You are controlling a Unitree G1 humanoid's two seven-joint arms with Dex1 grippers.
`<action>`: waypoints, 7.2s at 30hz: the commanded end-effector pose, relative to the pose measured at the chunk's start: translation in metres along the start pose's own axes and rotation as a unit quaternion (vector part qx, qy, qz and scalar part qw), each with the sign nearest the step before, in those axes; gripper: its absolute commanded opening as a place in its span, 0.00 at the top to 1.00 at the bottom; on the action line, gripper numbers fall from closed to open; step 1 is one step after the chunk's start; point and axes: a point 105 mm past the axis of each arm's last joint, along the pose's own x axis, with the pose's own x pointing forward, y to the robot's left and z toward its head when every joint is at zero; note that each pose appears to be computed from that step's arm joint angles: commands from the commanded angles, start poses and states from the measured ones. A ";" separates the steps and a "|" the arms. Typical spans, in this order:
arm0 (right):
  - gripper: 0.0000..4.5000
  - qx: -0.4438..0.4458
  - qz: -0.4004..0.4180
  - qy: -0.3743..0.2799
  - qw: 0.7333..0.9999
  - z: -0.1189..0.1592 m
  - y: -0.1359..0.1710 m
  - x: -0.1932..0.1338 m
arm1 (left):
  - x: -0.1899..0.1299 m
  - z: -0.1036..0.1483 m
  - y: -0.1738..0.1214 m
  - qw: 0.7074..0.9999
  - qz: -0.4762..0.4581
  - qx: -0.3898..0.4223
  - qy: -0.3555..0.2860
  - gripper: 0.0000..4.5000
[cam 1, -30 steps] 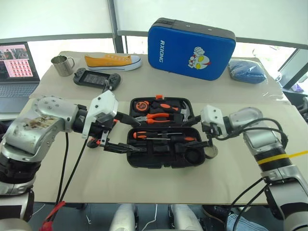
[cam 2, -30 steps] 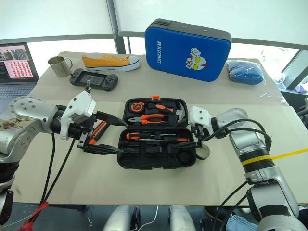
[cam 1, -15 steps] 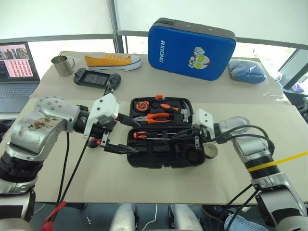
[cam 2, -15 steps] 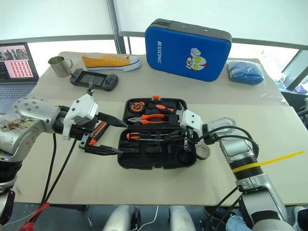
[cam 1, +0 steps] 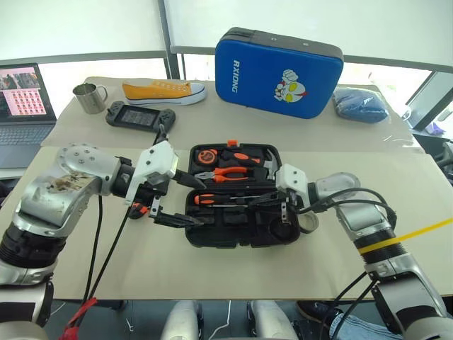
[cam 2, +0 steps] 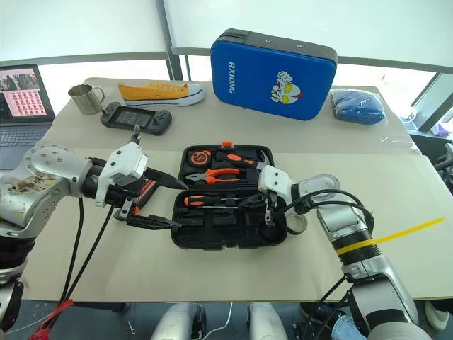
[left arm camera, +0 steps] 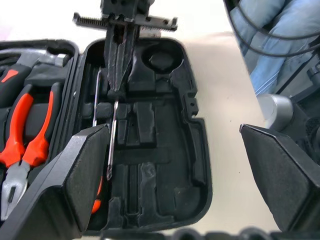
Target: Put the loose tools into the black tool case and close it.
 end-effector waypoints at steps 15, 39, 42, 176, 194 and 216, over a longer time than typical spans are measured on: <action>0.39 0.095 -0.016 -0.207 0.973 0.113 0.042 -0.109 | -0.139 -0.126 -0.048 0.892 0.382 -0.209 0.123 0.00; 0.01 0.095 -0.101 -0.154 0.978 0.102 0.077 -0.120 | -0.152 -0.159 0.095 0.891 0.335 -0.163 0.259 0.00; 0.01 0.096 -0.118 -0.152 0.977 0.103 0.081 -0.123 | -0.144 -0.166 0.098 0.890 0.321 -0.176 0.272 0.00; 0.00 0.135 -0.138 -0.131 0.972 0.061 0.062 -0.107 | 0.043 -0.028 0.026 0.995 0.091 -0.006 -0.037 0.99; 0.00 0.135 -0.141 -0.127 0.972 0.064 0.066 -0.110 | 0.076 -0.072 0.027 0.996 0.082 0.004 0.034 0.99; 0.00 0.123 -0.116 -0.133 0.977 0.066 0.057 -0.104 | 0.046 -0.064 0.023 0.987 0.160 -0.012 0.007 0.99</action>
